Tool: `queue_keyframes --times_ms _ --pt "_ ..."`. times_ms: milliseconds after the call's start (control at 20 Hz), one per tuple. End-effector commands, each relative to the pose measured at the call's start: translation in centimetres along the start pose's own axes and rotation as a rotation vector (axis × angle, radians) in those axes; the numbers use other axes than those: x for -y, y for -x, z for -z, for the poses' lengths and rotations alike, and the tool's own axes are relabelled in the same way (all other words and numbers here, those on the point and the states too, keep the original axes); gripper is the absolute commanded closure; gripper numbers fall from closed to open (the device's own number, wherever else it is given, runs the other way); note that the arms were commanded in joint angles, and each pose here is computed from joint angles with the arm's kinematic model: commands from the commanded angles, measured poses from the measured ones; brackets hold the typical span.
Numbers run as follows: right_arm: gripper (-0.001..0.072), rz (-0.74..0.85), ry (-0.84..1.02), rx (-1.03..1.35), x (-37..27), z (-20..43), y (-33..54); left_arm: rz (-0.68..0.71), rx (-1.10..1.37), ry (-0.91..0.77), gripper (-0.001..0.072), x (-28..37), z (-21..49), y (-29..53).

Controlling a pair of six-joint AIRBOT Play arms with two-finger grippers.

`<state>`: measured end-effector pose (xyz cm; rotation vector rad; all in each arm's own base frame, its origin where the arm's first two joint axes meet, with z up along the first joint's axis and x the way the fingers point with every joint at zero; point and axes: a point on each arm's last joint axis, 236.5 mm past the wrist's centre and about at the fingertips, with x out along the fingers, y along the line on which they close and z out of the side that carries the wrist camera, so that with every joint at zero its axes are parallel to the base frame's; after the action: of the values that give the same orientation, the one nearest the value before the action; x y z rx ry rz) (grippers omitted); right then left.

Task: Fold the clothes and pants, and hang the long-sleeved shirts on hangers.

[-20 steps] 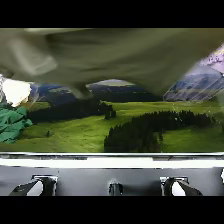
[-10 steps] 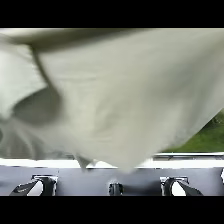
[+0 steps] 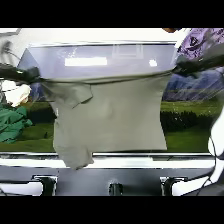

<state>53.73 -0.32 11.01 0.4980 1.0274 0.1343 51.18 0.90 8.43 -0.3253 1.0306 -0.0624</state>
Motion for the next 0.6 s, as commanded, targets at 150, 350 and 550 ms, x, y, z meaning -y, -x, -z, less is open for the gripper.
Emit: queue_keyframes --times_ms 150,350,550 --pt "0.0686 0.034 -0.001 -0.015 2.8 0.3 -11.3 -0.001 0.059 -0.002 0.0695 -0.9 -1.5 -12.9" --pt "0.0686 0.04 0.003 -0.121 2.9 2.8 -11.1 0.0 -0.011 -0.015 0.0695 -1.0 0.1 -12.9" --pt "0.0686 0.07 -0.001 -0.296 3.5 6.8 -10.2 -0.007 -0.227 -0.039 0.0695 -1.3 5.0 -11.7"
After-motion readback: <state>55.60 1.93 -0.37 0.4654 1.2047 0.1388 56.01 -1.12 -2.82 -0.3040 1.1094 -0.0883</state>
